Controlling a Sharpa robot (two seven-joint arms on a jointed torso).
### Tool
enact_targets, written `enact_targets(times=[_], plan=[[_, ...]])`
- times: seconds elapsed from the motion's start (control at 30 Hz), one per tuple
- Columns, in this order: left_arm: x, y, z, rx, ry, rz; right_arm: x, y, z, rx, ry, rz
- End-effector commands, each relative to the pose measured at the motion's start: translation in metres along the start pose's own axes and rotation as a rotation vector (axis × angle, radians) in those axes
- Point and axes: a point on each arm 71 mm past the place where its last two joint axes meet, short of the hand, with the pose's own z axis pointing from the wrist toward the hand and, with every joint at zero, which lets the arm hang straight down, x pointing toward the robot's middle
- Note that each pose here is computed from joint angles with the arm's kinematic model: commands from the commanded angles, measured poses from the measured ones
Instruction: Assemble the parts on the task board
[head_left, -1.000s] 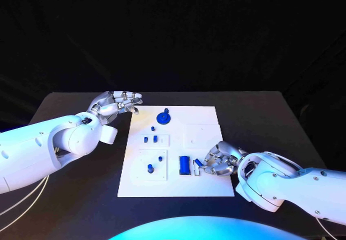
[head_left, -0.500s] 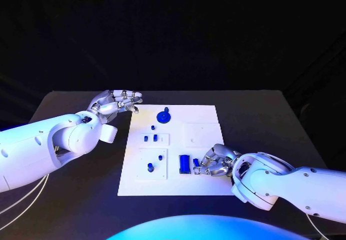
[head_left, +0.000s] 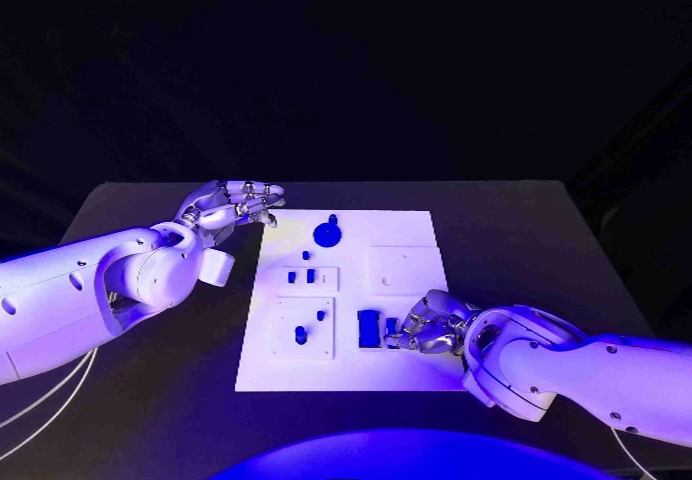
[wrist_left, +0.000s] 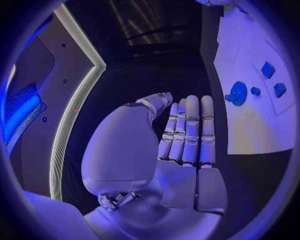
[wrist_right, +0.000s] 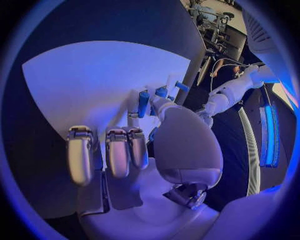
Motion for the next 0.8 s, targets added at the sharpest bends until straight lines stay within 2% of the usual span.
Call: enact_targets(times=[0.03,0.4,0.8], plan=[[0.0015,-0.0006,0.0002,0.002,0.016,-0.006,0.0028,0.0026,-0.0014,-0.025,0.015,-0.008],[0.0003,-0.0004,0.0,0.0,0.012,-0.005,-0.0002,0.0001,-0.0039,-0.036,0.003,-0.01],[0.0006,-0.0003,0.0004,-0.001,0.014,-0.005,-0.0035,-0.0059,-0.0003,-0.035,0.008,-0.046]])
